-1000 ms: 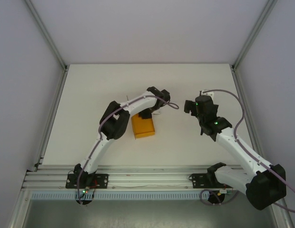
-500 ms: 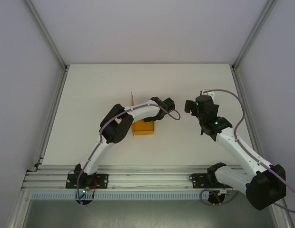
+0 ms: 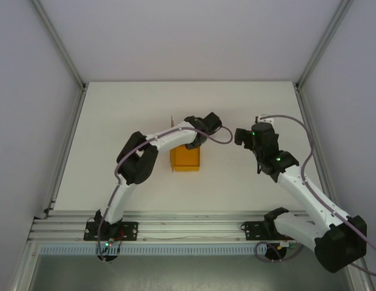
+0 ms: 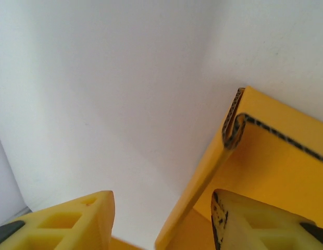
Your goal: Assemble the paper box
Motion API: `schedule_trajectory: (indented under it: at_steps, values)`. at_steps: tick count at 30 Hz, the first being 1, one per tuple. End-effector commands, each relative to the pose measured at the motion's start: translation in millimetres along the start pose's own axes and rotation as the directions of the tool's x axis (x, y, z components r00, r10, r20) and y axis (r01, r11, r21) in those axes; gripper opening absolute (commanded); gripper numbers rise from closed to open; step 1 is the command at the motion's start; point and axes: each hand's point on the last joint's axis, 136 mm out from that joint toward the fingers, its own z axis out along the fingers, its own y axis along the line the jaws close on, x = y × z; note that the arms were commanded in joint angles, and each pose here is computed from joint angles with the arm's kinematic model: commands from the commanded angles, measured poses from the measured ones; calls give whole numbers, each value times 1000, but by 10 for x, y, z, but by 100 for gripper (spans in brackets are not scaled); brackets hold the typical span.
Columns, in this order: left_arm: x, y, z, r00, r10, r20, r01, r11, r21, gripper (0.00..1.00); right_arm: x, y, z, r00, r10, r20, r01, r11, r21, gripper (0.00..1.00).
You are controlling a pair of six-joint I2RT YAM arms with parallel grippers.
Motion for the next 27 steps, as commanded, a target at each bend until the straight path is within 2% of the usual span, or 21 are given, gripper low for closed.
schedule_trajectory:
  at_steps: [1, 3, 5, 6, 8, 11, 14, 16, 17, 18, 19, 20, 22, 24, 25, 27]
  values:
    - [36, 102, -239, 998, -8, 63, 5, 999, 40, 57, -106, -117, -96, 1000, 9, 25, -10, 999, 41, 100]
    - [26, 191, -356, 992, -58, 112, 52, 997, 57, 61, -116, -195, -88, 999, 35, 25, -37, 998, 57, 100]
    - [9, 347, -488, 975, -139, 176, 128, 989, 70, 70, -136, -275, -59, 997, 78, 20, -79, 995, 67, 100]
    - [-1, 457, -572, 957, -193, 217, 181, 981, 72, 99, -146, -292, -36, 996, 92, 13, -92, 994, 61, 100]
    - [2, 707, -731, 906, -300, 297, 295, 953, 65, 100, -170, -267, 9, 996, 93, 5, -93, 995, 40, 100]
    - [94, 1143, -1060, 765, -491, 417, 509, 857, 76, 100, -190, -120, 115, 999, 34, -16, -35, 999, -21, 100]
    - [314, 1490, -1358, 558, -675, 483, 694, 698, 176, 100, -200, 129, 285, 998, -52, -37, 47, 991, -128, 100]
    - [554, 1677, -1487, 401, -775, 488, 791, 562, 242, 100, -151, 419, 411, 988, -137, -67, 115, 959, -259, 100]
    - [669, 1719, -1526, 341, -807, 482, 818, 508, 272, 100, -83, 587, 462, 976, -202, -85, 163, 928, -335, 99]
    - [814, 1765, -1569, 268, -836, 478, 845, 443, 300, 100, 14, 799, 500, 950, -299, -92, 234, 873, -428, 97]
    - [944, 1784, -1588, 217, -853, 474, 859, 398, 322, 100, 107, 971, 535, 917, -390, -84, 302, 815, -494, 96]
    - [1071, 1787, -1606, 172, -865, 471, 869, 359, 342, 100, 212, 1122, 577, 869, -491, -59, 384, 744, -547, 95]
    - [1402, 1770, -1559, 71, -884, 462, 907, 250, 339, 100, 475, 1394, 637, 724, -689, 30, 539, 538, -648, 95]
    - [1705, 1676, -1453, -15, -902, 431, 930, 146, 337, 100, 698, 1593, 634, 585, -807, 81, 583, 349, -734, 92]
    - [1828, 1605, -1384, -49, -912, 408, 936, 101, 337, 100, 772, 1670, 646, 543, -835, 93, 574, 289, -766, 91]
    - [2045, 1463, -1243, -97, -927, 361, 946, 26, 323, 100, 892, 1814, 724, 483, -870, 93, 547, 218, -808, 87]
